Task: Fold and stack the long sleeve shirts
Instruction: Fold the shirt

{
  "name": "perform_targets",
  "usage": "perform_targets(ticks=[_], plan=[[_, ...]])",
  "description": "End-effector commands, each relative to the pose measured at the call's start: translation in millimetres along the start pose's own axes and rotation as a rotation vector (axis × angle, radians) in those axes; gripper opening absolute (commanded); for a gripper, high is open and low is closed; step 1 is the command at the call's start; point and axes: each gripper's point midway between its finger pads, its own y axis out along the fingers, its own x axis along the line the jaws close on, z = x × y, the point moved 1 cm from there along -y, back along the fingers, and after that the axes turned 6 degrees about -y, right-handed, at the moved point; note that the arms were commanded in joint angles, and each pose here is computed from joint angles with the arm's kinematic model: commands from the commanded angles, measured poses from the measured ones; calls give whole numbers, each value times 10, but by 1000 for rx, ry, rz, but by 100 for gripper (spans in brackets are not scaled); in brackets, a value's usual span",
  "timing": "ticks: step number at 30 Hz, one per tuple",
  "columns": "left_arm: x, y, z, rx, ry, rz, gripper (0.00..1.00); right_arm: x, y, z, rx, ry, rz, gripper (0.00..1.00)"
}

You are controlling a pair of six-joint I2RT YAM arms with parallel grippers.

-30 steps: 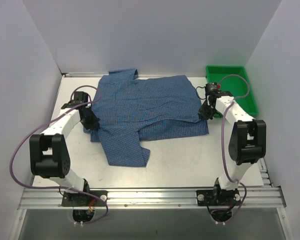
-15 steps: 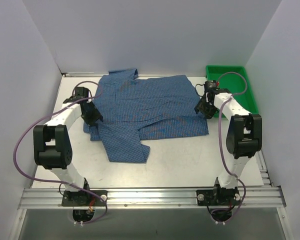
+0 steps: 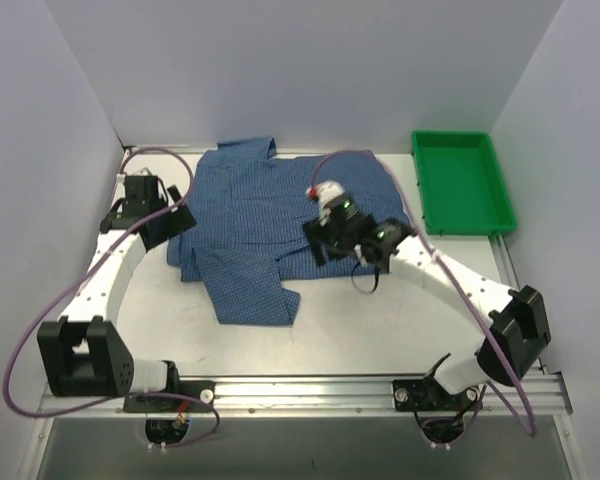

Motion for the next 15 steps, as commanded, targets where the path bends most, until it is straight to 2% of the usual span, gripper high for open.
perform_targets(ticks=[1,4,7,15], plan=[[369,-41,83,-40,76,-125,97,704,-76,270,-1,-340,-184,65],[542,-47,176,-36,102,-183,97,1278,-131,467,-2,-481,-316,64],[605,-32,242,-26,106,-201,97,1636,-92,646,20,-605,-355,64],[760,2,196,-15,36,-215,97,2061,219,1029,106,-815,-353,64]])
